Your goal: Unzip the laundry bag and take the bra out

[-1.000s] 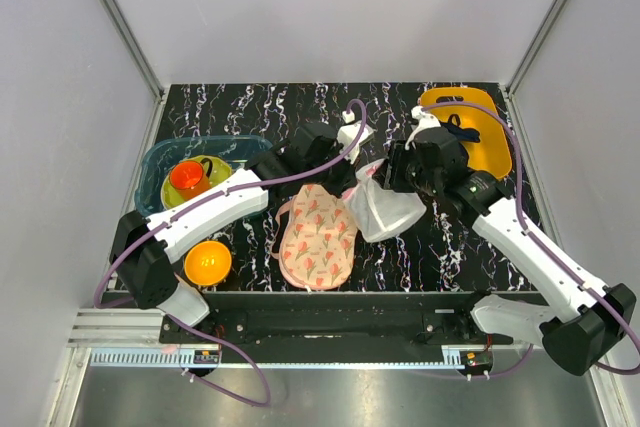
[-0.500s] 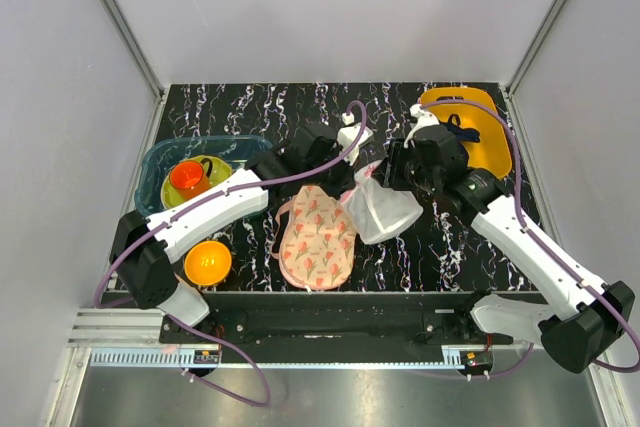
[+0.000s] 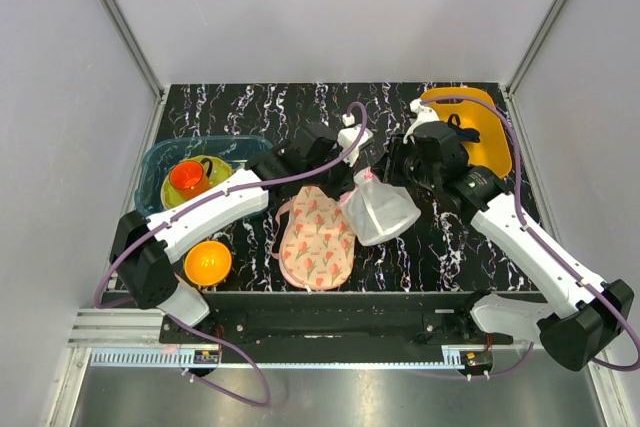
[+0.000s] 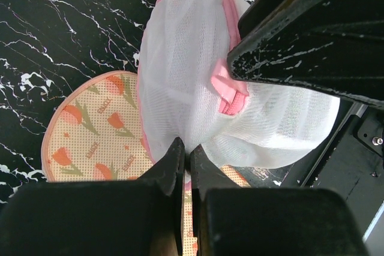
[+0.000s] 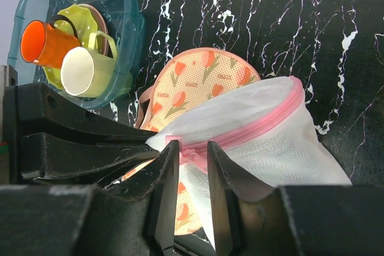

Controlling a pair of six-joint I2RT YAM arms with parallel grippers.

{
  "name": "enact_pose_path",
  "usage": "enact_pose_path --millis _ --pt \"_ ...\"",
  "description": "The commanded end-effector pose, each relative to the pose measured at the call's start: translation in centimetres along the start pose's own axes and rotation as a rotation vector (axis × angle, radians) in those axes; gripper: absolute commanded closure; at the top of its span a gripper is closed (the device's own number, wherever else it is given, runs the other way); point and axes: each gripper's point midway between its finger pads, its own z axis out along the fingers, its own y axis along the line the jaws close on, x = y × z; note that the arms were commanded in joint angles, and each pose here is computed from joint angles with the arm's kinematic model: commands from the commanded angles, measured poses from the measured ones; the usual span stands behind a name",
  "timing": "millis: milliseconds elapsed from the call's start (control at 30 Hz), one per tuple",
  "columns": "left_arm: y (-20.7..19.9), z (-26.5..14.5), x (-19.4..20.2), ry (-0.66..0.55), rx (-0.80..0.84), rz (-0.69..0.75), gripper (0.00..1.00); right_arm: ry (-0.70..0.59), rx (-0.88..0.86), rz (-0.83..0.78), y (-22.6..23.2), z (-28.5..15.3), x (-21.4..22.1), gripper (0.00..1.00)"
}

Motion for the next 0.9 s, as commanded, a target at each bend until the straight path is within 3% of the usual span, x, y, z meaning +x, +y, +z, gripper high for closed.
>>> enact_pose_path --millis 0,633,867 --pt "-0.8 -0.6 -3.0 -0.097 0.022 0.023 1.0 -0.038 -0.028 -0.012 0.7 -0.1 -0.9 0.66" --pt "-0.8 -0.7 -2.7 -0.091 0.024 0.014 1.0 0.015 -0.095 -0.014 0.8 -0.6 1.6 0.66" --pt "-0.9 -0.9 -2.7 -0.092 0.025 0.018 1.0 -0.028 -0.098 -0.013 0.6 -1.6 1.2 0.65"
